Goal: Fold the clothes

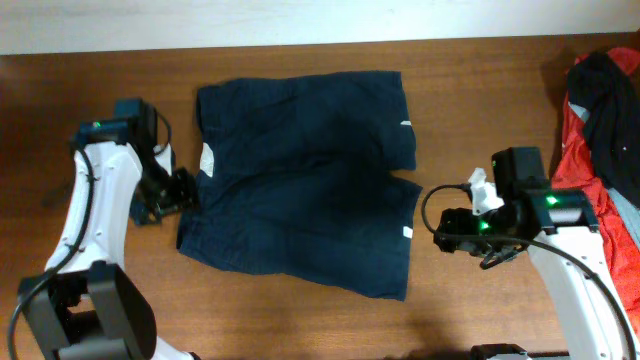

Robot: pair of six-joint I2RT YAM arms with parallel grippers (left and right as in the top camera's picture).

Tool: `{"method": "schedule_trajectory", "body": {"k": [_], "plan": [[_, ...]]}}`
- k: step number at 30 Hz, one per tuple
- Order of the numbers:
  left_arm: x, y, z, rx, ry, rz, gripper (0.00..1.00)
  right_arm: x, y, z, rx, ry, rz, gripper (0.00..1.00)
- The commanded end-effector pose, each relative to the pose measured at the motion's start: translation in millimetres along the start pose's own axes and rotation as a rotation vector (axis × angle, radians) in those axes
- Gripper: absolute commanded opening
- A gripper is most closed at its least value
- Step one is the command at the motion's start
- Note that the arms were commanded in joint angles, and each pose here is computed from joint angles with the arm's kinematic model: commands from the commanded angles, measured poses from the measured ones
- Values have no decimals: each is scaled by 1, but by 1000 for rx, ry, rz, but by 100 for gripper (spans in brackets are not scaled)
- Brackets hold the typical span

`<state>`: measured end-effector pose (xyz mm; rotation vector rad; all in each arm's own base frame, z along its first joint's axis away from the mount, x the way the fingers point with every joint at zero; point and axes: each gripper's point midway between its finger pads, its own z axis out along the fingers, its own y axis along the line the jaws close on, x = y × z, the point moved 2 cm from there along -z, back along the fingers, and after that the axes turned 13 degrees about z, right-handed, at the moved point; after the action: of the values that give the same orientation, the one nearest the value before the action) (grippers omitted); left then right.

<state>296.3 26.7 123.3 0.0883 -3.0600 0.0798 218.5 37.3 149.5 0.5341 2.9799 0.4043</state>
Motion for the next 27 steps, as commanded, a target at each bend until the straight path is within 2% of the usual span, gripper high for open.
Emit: {"method": "schedule_trajectory", "body": {"k": [1,4,12,19,22,27], "plan": [[10,4,17,51,31,-65,67,7,6,8,-2,43,-67,73],[16,9,31,72,46,-94,67,9,9,12,2,61,-84,73],[23,12,74,64,27,-57,66,17,2,40,34,143,-74,75],[18,22,79,1,0,-56,54,21,-2,59,25,179,-65,75],[16,25,79,-13,-10,-56,44,21,-2,63,22,173,-63,75],[16,24,79,-11,-6,-56,1,22,-4,65,24,179,-60,75]]}}
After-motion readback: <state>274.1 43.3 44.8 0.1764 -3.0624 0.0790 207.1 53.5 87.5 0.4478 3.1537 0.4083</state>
